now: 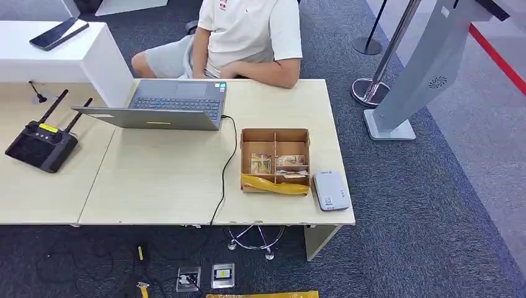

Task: Pass the card to the sensor for recognition and then transmit it.

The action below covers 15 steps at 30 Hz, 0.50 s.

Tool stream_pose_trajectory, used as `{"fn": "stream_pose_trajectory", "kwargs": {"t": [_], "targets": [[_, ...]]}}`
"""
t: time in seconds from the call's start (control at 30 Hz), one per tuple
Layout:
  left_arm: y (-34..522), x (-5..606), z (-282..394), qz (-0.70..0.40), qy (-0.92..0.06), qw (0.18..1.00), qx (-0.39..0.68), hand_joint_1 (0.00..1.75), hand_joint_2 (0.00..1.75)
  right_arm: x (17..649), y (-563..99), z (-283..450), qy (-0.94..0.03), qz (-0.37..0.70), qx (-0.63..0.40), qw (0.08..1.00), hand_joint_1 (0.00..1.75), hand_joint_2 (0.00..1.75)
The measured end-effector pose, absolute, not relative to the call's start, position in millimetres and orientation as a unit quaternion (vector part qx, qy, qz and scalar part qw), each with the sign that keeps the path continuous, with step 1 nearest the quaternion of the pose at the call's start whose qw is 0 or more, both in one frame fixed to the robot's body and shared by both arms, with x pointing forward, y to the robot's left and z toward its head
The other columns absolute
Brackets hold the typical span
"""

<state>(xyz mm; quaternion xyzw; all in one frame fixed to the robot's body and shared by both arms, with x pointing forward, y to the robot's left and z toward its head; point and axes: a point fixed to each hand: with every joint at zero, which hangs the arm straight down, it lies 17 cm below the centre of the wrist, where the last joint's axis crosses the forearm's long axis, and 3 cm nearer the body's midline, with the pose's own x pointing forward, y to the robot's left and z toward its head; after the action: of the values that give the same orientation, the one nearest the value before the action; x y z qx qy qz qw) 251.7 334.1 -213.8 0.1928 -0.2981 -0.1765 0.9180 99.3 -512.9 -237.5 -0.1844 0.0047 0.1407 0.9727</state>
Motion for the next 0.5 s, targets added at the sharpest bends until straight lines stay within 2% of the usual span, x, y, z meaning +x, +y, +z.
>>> {"fn": "stream_pose_trajectory", "kwargs": {"t": [0.5], "targets": [[326,267,-208,-0.184,-0.318,0.913,0.179,0.0,0.0,96,-512,-238,0.011,0.139,-0.185,0.973,0.0,1.75]]}}
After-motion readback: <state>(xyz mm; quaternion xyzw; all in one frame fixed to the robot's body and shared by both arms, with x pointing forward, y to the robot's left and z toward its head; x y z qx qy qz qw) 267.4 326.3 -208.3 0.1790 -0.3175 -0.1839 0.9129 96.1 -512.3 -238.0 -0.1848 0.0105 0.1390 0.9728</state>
